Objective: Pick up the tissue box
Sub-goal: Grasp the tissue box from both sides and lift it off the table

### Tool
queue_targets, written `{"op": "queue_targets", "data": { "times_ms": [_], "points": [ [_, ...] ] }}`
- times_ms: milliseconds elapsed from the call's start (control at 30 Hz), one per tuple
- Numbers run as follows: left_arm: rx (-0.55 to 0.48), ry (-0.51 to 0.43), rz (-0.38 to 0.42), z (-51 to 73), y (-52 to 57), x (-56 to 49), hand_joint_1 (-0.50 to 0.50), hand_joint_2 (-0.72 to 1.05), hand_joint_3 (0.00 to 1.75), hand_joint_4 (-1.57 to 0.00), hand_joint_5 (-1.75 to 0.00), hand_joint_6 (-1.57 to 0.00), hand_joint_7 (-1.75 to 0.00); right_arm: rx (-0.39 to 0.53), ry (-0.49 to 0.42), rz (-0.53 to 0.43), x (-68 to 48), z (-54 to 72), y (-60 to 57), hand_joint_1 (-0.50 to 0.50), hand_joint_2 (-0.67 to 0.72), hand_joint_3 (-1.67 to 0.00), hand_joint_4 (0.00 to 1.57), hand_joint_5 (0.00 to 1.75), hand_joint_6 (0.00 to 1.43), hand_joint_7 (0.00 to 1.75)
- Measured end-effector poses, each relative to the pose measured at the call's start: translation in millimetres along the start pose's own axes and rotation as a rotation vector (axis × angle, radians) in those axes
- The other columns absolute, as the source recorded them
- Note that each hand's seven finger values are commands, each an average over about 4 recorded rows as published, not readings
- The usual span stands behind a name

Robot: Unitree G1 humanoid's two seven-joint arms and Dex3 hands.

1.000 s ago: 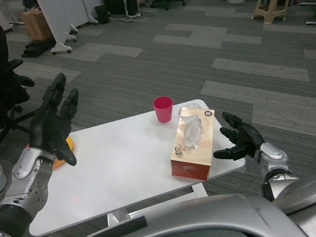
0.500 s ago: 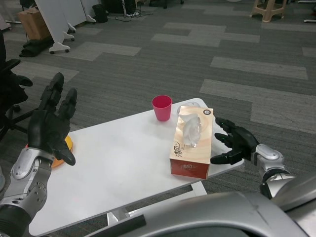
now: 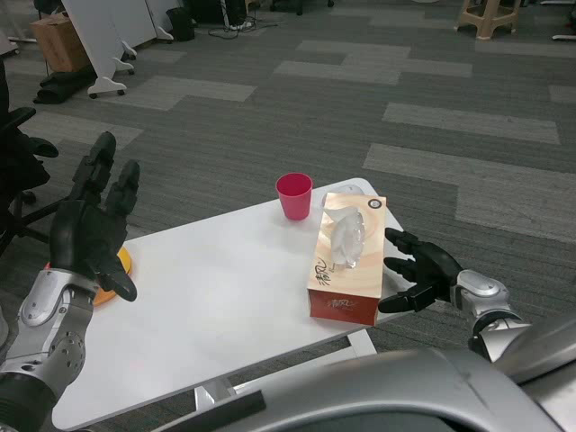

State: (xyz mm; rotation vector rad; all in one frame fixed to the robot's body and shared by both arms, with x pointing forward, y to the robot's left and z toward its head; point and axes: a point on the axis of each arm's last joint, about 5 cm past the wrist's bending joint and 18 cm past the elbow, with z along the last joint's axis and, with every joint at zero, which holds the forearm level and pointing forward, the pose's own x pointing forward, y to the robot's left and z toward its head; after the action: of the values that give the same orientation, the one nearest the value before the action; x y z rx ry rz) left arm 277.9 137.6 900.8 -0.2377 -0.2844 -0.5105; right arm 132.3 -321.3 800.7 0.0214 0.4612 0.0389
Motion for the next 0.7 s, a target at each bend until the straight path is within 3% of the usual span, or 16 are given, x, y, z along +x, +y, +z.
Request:
{"op": "queue_targets", "data": {
  "times_ms": [133, 700],
  "points": [
    [0.0, 0.0, 0.0, 0.0, 0.0, 0.0, 0.5, -0.64, 0.04, 0.0, 0.0, 0.0, 0.0, 0.003, 0.009, 0.012, 1.5, -1.1, 2.8, 0.25, 0.09, -0.56, 0.0, 0.29, 0.0, 0.0],
    [0.0, 0.0, 0.0, 0.1, 0.1, 0.0, 0.5, -0.66, 0.04, 0.0, 0.0, 0.0, 0.0, -0.026, 0.016, 0.059, 1.8, -2.8, 8.5, 0.25, 0.09, -0.56, 0.0, 0.29, 0.0, 0.02]
  ]
}}
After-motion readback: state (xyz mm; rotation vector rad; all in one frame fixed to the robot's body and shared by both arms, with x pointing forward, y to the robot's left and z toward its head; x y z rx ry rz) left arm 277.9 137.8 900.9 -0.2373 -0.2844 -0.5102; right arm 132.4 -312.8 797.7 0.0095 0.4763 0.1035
